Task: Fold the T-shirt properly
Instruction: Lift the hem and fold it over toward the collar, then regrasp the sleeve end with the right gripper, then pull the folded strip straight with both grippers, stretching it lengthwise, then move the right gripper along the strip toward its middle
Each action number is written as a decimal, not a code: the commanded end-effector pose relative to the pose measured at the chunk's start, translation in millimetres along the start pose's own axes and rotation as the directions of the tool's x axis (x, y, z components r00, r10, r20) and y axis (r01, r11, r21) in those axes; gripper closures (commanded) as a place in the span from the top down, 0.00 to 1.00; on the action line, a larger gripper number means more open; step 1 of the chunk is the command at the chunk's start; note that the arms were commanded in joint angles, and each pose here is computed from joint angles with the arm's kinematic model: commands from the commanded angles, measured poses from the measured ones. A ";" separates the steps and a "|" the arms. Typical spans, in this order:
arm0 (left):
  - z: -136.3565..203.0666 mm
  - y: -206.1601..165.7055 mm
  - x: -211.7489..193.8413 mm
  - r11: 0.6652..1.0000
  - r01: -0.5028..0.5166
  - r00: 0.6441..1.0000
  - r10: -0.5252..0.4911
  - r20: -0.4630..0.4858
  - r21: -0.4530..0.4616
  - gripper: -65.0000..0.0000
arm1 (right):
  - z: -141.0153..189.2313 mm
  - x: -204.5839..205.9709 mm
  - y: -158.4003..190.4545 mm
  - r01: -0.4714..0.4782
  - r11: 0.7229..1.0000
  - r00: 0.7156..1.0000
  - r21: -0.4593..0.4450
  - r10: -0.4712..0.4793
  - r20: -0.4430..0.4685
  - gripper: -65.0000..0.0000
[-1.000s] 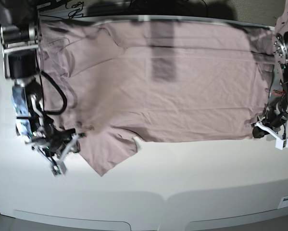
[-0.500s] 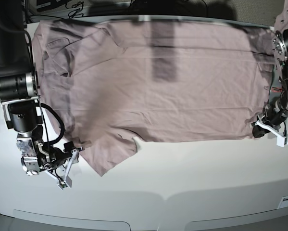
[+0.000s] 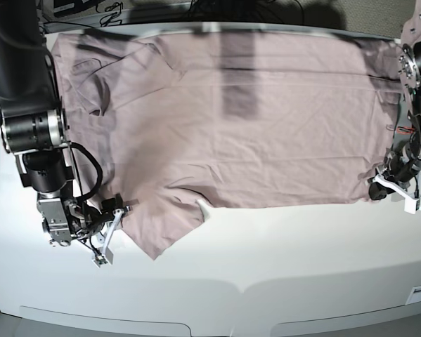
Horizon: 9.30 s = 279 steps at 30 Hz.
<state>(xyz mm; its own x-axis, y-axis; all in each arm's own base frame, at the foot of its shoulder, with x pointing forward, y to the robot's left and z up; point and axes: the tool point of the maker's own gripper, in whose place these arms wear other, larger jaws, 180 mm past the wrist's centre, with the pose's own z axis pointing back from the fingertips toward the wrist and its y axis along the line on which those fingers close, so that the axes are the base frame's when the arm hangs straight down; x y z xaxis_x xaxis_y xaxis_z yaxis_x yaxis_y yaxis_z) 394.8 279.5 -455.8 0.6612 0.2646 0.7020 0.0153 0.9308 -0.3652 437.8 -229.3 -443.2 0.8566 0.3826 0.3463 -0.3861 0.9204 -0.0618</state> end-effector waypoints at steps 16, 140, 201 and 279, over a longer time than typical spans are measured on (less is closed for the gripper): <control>2.4 3.5 16.3 0.999 -0.041 0.998 0.041 0.049 0.005 0.00 | 11.6 51.9 -3.5 -0.029 0.999 0.972 -0.013 0.032 0.233 0.00; 136.8 -29.1 -96.8 0.986 0.167 0.982 -0.167 -0.084 -0.004 0.32 | 58.9 17.3 50.5 0.167 0.939 0.965 0.300 -0.218 0.148 0.28; 162.3 7.8 -131.2 0.959 0.280 0.901 -0.246 -0.357 0.046 0.32 | 160.5 -184.9 33.1 0.205 0.957 0.975 0.203 -0.219 0.045 0.00; 201.4 37.5 -139.8 0.968 -0.250 0.947 0.248 -0.201 0.017 0.00 | 172.4 -92.9 123.2 0.160 0.763 0.795 0.627 -0.476 0.376 0.45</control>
<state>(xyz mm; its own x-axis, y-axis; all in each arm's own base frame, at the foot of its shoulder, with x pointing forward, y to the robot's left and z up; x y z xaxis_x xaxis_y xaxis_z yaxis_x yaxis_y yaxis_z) 155.1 320.7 -444.3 0.7623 0.4557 0.4596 -0.1596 0.8205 -0.5489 245.5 -165.9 -334.5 0.7660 -0.1600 0.6226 -0.3389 0.7225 0.6026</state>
